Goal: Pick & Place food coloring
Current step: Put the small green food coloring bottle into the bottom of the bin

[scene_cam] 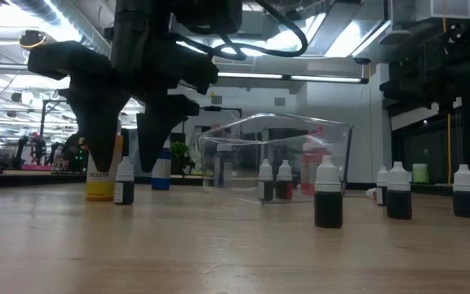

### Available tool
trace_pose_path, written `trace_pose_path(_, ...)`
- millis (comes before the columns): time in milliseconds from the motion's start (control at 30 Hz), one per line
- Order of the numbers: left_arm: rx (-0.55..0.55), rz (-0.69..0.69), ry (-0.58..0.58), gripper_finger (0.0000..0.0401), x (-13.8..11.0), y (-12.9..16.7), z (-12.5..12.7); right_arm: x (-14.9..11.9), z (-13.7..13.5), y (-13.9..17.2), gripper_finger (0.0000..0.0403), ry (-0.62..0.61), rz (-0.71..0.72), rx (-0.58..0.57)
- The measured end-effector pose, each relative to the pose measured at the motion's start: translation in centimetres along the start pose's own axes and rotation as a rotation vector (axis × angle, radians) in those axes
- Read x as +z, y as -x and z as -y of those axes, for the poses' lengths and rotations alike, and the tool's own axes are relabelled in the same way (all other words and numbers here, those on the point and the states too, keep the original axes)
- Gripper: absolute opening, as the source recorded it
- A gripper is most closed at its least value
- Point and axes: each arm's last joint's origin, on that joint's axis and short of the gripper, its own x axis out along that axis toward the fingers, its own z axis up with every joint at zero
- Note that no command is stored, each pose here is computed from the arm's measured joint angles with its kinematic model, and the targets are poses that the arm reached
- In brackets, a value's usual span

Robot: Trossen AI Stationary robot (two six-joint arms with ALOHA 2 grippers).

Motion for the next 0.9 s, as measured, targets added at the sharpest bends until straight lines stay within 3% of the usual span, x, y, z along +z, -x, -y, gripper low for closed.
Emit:
trace_pose_path(567,-0.002,-0.011,0.008,0.0099,-0.11,0.00,0.00,0.00,0.00,0.00,0.0142,0.000,0.000,0.000)
trace_pose_path(767,-0.043,-0.008,0.011,0.0054,-0.15,0.01,-0.23,0.00,0.00,0.00,0.0142,0.000,0.000,0.000)
trace_pose_path(900,-0.060,-0.008,0.025,0.0045,-0.20,0.02,-0.41,0.00,0.00,0.00,0.0142,0.000,0.000,0.000)
